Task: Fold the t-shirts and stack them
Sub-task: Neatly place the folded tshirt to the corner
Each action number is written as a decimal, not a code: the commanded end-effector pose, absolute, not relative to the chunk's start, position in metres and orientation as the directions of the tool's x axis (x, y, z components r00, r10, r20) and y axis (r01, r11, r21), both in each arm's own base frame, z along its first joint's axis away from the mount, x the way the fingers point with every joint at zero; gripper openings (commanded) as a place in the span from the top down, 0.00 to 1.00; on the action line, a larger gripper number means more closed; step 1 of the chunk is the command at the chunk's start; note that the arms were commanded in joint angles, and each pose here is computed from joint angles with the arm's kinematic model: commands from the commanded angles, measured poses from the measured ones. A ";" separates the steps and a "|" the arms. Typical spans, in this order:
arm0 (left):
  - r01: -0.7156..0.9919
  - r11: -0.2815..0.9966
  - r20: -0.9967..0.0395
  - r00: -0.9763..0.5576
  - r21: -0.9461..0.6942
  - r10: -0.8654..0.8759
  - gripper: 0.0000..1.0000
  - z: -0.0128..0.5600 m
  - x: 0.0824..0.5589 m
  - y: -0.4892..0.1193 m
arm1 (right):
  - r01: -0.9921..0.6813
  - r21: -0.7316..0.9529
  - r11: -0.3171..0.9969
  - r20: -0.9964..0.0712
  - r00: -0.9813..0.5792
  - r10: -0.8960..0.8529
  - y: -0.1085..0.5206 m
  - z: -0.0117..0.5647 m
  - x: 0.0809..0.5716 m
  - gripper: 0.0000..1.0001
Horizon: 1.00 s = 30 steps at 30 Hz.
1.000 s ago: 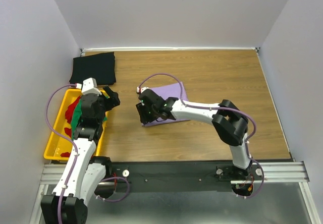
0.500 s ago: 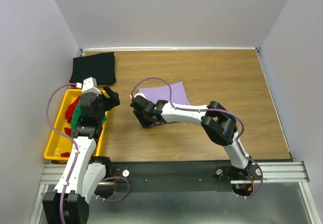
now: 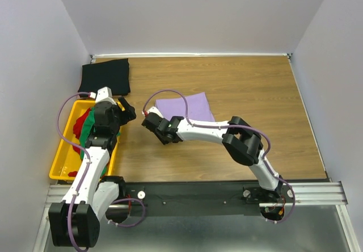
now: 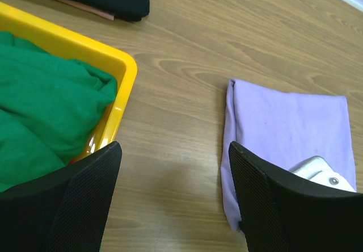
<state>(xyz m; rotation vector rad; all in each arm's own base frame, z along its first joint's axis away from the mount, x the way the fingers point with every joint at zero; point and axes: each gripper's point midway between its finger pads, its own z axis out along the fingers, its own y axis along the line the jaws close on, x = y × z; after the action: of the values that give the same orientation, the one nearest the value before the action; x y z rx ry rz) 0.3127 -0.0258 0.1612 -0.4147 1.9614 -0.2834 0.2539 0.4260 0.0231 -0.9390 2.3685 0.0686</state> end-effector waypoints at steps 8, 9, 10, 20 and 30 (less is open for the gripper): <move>-0.076 0.883 -0.742 -0.512 -0.464 -0.434 0.18 0.145 0.311 -0.056 | -0.622 -0.133 0.772 -0.484 -0.639 -0.598 0.408 0.017 0.237 0.99; -0.071 0.870 -0.722 -0.529 -0.488 -0.447 0.18 0.143 0.311 -0.061 | -0.607 -0.113 0.786 -0.515 -0.641 -0.569 0.408 0.030 0.242 0.99; -0.069 0.865 -0.713 -0.536 -0.497 -0.453 0.18 0.143 0.312 -0.064 | -0.600 -0.101 0.793 -0.529 -0.643 -0.554 0.408 0.036 0.244 0.99; -0.074 0.737 -0.542 -0.628 -0.672 -0.558 0.09 0.136 0.311 -0.113 | -0.510 0.121 0.851 -0.614 -0.712 -0.340 0.397 0.069 0.260 0.99; -0.083 0.654 -0.428 -0.693 -0.752 -0.580 0.03 0.117 0.314 -0.172 | -0.488 0.264 0.832 -0.639 -0.735 -0.228 0.393 0.087 0.265 0.99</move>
<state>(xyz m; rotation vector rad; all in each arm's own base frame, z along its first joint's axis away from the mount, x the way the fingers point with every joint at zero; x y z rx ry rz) 0.3098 -0.1508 0.1200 -0.4676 2.1977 -0.8661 0.2635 0.3815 0.0662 -0.5792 2.4456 0.4188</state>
